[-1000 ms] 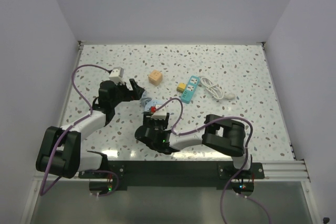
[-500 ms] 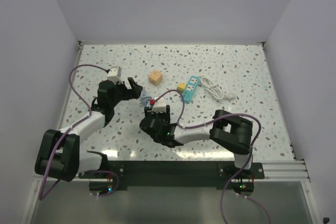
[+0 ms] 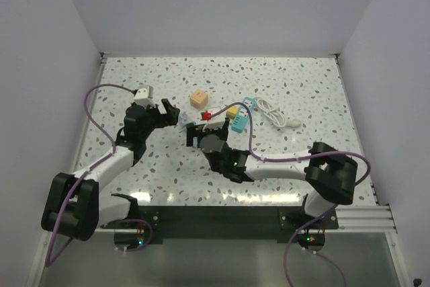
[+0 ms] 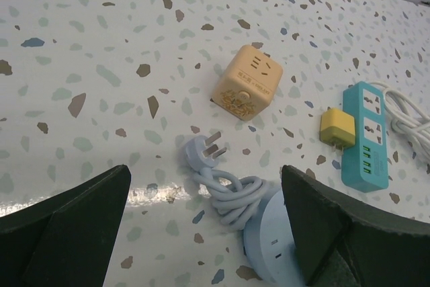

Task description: Insert the plug

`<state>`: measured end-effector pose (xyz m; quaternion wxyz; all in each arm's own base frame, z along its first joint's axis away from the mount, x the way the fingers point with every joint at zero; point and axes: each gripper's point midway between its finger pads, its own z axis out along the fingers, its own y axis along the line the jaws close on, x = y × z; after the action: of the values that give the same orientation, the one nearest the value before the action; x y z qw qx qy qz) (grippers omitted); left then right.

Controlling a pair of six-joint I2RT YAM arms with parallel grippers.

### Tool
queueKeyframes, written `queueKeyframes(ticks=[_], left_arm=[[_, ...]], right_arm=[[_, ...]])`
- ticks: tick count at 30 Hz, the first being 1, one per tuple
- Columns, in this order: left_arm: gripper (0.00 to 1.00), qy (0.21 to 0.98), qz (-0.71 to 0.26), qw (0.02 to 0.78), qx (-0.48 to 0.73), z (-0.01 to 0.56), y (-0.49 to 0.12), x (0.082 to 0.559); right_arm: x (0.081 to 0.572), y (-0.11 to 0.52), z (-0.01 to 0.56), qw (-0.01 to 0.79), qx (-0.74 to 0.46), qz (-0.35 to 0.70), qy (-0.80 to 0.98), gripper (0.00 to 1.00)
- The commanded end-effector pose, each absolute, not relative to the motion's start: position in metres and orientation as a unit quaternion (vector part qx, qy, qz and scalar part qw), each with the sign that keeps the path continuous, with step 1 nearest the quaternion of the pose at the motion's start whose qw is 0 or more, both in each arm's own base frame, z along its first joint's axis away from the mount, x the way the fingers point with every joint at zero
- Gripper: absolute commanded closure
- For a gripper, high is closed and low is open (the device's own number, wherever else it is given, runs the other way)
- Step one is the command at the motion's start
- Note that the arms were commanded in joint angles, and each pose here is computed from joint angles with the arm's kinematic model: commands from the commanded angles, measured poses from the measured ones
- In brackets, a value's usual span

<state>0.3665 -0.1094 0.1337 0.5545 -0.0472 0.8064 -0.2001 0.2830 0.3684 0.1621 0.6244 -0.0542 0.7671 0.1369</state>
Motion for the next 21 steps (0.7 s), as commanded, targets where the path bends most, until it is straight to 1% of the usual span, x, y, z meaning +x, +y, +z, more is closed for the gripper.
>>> queueKeyframes(ticks=[1, 2, 7, 9, 12, 16, 21], left_arm=[[0.0, 0.774, -0.179, 0.606, -0.045, 0.162, -0.11, 0.364], [0.0, 0.773, -0.165, 0.61, -0.052, 0.162, -0.107, 0.363], [0.0, 0.768, -0.159, 0.619, -0.037, 0.172, -0.126, 0.346], [0.0, 0.771, -0.145, 0.618, -0.048, 0.168, -0.119, 0.343], [0.0, 0.774, -0.131, 0.617, -0.057, 0.164, -0.112, 0.341], [0.0, 0.786, -0.129, 0.603, -0.054, 0.155, -0.115, 0.343], [0.0, 0.793, -0.12, 0.595, -0.057, 0.147, -0.113, 0.344]], right_arm=[[0.283, 0.361, 0.184, 0.637, -0.05, 0.168, 0.751, 0.09], [0.282, 0.357, 0.185, 0.636, -0.048, 0.17, 0.751, 0.09], [0.29, 0.314, 0.19, 0.646, -0.012, 0.173, 0.744, 0.09], [0.295, 0.303, 0.183, 0.64, -0.008, 0.179, 0.748, 0.1], [0.297, 0.308, 0.176, 0.635, -0.023, 0.18, 0.751, 0.13], [0.295, 0.333, 0.155, 0.604, -0.058, 0.197, 0.77, 0.14], [0.291, 0.351, 0.148, 0.582, -0.064, 0.232, 0.777, 0.14]])
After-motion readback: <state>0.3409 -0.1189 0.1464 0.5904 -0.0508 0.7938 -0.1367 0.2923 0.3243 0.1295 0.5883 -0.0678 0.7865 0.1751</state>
